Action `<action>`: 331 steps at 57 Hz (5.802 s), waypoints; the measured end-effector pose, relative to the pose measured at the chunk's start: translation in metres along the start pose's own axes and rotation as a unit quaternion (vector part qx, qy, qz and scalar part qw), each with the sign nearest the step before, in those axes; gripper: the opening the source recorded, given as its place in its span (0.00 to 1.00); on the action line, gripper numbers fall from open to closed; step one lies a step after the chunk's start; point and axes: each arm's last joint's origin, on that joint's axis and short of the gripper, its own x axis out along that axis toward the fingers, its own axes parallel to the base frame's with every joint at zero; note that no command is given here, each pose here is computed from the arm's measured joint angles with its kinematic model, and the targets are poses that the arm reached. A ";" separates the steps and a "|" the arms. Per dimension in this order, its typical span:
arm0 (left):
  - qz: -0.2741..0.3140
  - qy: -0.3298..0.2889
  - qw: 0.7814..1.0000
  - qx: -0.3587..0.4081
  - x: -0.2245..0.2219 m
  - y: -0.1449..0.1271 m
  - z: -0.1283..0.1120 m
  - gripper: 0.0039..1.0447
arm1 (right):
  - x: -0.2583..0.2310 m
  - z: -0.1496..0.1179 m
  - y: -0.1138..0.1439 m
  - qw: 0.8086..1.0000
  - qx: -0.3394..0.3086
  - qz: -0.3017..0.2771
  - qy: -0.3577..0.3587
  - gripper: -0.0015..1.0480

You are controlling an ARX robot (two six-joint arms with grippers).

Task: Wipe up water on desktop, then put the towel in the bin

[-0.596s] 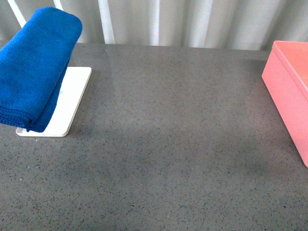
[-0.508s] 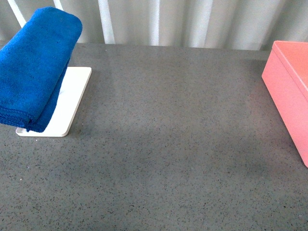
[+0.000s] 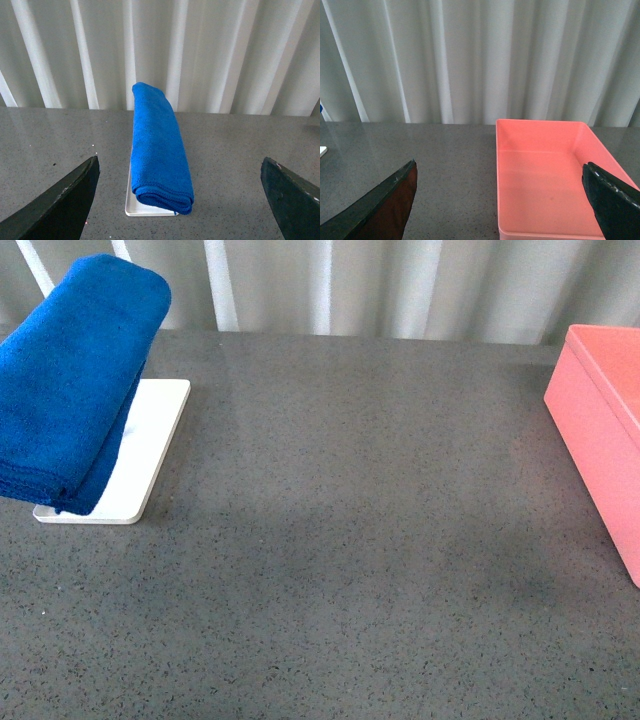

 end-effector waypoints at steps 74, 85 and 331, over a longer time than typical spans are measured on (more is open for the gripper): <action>0.000 0.000 1.000 0.000 0.000 0.000 0.000 0.94 | 0.000 0.000 0.000 1.000 0.000 0.000 0.000 0.93; 0.000 0.000 1.000 0.000 0.000 0.000 0.000 0.94 | 0.000 0.000 0.000 1.000 0.000 0.000 0.000 0.93; -0.409 0.188 0.878 -0.166 0.219 -0.160 0.065 0.05 | 0.000 0.000 0.000 1.000 0.000 0.000 0.000 0.93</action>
